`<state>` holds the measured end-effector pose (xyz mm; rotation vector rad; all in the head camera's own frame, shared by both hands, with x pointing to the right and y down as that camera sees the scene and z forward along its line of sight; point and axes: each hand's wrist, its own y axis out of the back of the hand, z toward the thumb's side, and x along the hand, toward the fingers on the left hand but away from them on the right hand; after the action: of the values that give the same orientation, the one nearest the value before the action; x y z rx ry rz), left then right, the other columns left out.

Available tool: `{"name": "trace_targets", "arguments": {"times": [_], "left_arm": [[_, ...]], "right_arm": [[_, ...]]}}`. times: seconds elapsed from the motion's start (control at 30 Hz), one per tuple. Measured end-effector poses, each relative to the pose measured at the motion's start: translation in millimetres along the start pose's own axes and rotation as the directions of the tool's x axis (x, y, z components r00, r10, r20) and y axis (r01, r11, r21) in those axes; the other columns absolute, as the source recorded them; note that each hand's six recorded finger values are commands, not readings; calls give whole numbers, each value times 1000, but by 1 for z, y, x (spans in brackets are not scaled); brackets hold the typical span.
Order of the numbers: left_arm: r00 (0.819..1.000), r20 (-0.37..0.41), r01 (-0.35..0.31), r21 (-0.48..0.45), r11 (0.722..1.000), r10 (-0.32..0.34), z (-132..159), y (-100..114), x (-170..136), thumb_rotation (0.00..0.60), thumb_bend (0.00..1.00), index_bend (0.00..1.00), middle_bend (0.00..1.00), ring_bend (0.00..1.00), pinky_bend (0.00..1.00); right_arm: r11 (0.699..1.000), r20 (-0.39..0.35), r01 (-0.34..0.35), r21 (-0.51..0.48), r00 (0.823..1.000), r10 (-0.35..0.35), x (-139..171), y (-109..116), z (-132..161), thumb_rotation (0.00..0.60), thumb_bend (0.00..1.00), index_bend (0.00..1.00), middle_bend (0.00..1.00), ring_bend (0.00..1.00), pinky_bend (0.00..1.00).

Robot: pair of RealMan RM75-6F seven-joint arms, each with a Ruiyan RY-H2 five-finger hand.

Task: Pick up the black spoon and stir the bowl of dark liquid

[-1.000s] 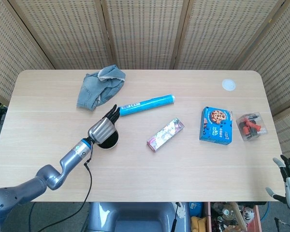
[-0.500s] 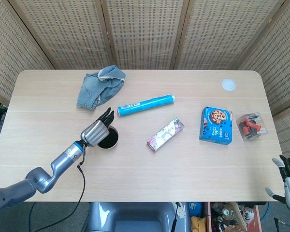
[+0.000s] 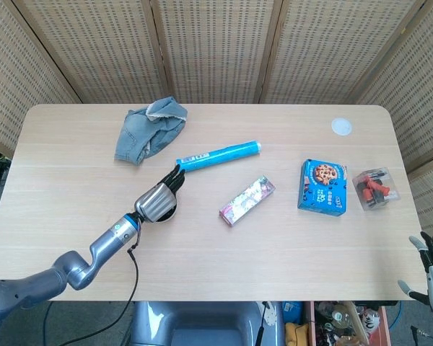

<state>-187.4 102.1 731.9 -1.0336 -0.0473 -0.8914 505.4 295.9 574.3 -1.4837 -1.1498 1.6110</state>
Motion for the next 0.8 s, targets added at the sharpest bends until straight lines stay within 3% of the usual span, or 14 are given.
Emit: {"name": "trace_targets", "arguments": {"times": [0.37,0.8], "left_arm": [[999,-35,32,32,999,-30,-6,-7,14,600,410,734,161,0,0],[996,-55,68,32,997,-67,-20,-26,-8,600,410,735,161,0,0]], "right_arm": [[1000,14,0,3,1000,0,3,1,-3,600,212,171,148,0,0],[1000,5,-1,1,1000,1,3,0,-1,600,213,171,148,0,0]]}}
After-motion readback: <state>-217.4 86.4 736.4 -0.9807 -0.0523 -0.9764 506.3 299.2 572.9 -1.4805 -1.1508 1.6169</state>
